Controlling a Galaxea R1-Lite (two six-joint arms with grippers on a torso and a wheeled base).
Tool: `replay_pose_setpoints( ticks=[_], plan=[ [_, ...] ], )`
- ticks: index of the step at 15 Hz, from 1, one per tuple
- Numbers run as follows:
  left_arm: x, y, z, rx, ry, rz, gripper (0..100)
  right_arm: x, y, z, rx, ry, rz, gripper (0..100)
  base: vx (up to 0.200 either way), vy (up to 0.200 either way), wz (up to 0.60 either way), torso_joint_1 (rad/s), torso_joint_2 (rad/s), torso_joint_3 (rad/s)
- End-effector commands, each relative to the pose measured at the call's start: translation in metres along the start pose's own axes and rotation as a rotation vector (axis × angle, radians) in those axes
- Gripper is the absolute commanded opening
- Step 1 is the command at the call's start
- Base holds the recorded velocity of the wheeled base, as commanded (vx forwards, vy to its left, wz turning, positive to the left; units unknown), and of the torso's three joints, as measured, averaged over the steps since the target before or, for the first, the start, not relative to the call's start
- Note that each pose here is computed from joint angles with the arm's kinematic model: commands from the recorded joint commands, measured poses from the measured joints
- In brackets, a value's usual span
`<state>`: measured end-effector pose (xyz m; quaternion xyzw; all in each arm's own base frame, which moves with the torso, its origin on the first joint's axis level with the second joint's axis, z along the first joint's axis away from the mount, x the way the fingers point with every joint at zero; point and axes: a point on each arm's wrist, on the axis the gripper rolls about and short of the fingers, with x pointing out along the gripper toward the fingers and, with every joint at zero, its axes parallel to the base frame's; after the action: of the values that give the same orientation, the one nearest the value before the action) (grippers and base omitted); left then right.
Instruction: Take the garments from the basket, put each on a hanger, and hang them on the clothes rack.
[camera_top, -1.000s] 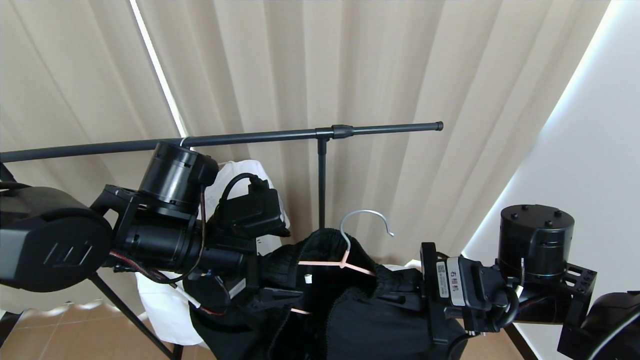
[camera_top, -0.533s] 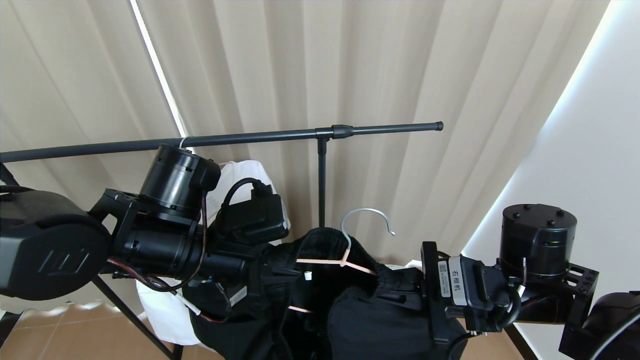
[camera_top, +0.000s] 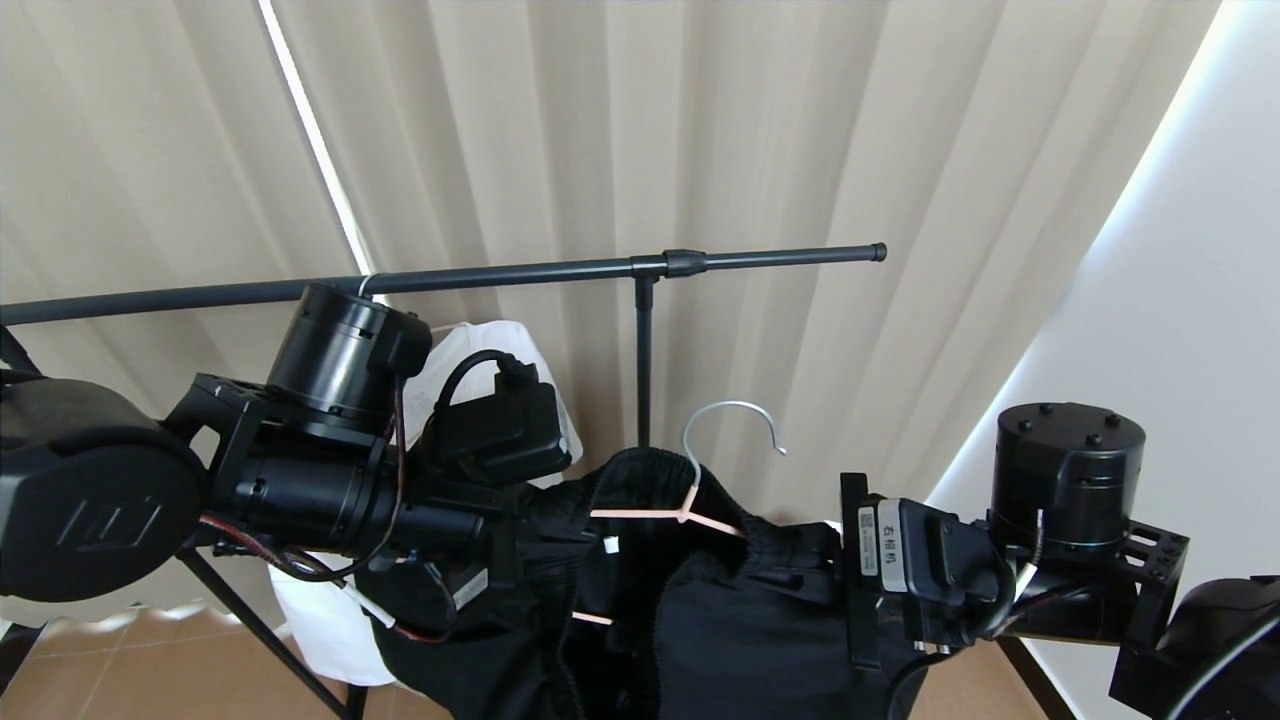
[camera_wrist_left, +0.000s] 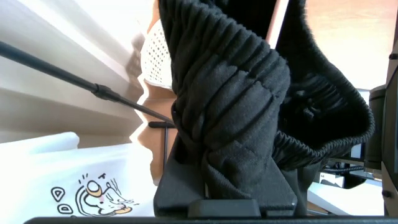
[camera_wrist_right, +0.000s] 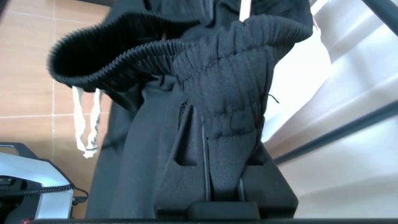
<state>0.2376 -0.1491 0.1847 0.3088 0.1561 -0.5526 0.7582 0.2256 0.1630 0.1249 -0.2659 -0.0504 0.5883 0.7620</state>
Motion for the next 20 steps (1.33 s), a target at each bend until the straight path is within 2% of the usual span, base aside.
replay_pose_setpoints(
  ticks=[1,2,3,8,10,11,14,18,20],
  plan=[
    [-0.001,0.0,0.0,0.001,-0.001,0.002,0,0.001,-0.001,-0.001,0.001,0.002,0.0,0,0.0,0.0,0.0,0.0,0.0,0.0],
    [-0.001,0.0,0.001,0.001,-0.003,0.004,0,0.001,-0.001,-0.001,0.001,0.003,-0.001,0,0.0,0.0,0.0,0.0,0.0,0.0],
    [-0.002,0.0,0.002,0.002,-0.007,0.008,0,0.002,-0.002,0.0,0.0,0.0,-0.004,100,0.0,0.0,0.0,0.0,0.0,0.0],
    [-0.016,0.005,0.002,-0.006,-0.017,0.055,0,-0.003,-0.01,-0.001,0.067,-0.001,-0.032,100,0.0,0.0,0.0,0.0,0.0,0.0],
    [-0.024,0.009,0.0,-0.023,-0.017,0.087,0,-0.008,-0.019,-0.005,0.076,0.005,-0.052,100,0.0,0.0,0.0,0.0,0.0,0.0],
    [-0.026,0.009,0.0,-0.051,-0.012,0.103,0,-0.01,-0.021,-0.007,0.083,0.002,-0.048,100,0.0,0.0,0.0,0.0,0.0,0.0],
    [-0.035,0.006,0.003,-0.097,-0.019,0.135,0,-0.022,-0.029,-0.003,0.191,-0.085,0.036,100,0.0,0.0,0.0,0.0,0.0,0.0],
    [-0.047,0.001,0.001,-0.098,-0.026,0.158,0,-0.029,-0.044,-0.008,0.236,-0.112,0.041,100,0.0,0.0,0.0,0.0,0.0,0.0],
    [-0.052,-0.002,-0.001,-0.104,-0.026,0.167,0,-0.029,-0.053,-0.018,0.273,-0.102,0.021,100,0.0,0.0,0.0,0.0,0.0,0.0]
  ],
)
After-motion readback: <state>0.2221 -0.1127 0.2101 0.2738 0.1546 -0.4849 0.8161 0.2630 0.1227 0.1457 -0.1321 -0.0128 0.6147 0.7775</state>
